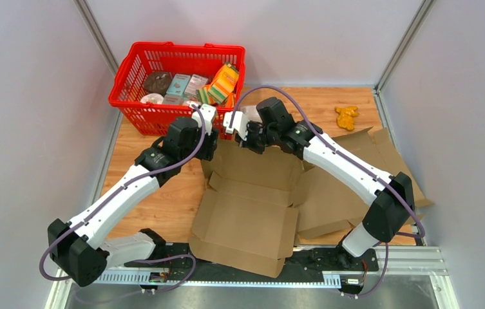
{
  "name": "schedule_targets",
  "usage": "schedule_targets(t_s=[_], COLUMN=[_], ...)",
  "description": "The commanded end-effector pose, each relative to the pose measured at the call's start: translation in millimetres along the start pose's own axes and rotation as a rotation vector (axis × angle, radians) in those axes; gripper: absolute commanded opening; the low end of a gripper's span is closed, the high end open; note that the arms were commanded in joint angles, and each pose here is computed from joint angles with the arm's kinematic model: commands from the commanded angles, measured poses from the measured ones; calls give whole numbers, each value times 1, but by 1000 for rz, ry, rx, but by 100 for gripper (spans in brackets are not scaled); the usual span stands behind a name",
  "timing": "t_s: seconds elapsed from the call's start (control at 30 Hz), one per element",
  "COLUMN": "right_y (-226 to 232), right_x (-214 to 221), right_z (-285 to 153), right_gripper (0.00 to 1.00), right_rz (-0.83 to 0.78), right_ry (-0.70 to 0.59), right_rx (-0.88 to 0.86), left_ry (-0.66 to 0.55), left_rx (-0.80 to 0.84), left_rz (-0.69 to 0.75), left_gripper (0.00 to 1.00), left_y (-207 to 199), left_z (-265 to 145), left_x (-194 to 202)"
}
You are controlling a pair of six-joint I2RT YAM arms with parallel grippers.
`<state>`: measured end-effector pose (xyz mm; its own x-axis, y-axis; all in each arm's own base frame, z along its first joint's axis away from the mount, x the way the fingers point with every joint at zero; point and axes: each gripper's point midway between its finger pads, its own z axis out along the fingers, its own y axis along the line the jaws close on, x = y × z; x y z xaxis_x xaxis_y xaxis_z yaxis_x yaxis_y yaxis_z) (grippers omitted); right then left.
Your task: Fold the paper box
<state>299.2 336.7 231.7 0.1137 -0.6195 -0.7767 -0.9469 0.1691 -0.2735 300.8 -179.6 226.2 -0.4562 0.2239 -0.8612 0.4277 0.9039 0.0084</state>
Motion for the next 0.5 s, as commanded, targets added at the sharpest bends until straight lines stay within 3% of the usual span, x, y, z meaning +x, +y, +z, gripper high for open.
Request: schedule_targets(t_s=[0.0, 0.13, 0.2, 0.37, 0.47], right_y=[4, 2, -1, -20, -34], right_x=[-17, -18, -20, -17, -20], right_z=[-9, -8, -8, -10, -17], right_gripper=[0, 0, 0, 0, 23], right_rz=[-38, -36, -32, 68, 257], right_ry=[-58, -62, -67, -58, -70], right_rx=[-10, 0, 16, 149, 280], left_ry=[-54, -32, -35, -51, -85], left_rx=[9, 3, -16, -49, -92], left_rz=[32, 22, 3, -61, -80], left_gripper=[53, 37, 25, 1, 0], left_y=[0, 0, 3, 5, 7], left_z=[0, 3, 3, 4, 2], left_x=[-21, -17, -15, -8, -3])
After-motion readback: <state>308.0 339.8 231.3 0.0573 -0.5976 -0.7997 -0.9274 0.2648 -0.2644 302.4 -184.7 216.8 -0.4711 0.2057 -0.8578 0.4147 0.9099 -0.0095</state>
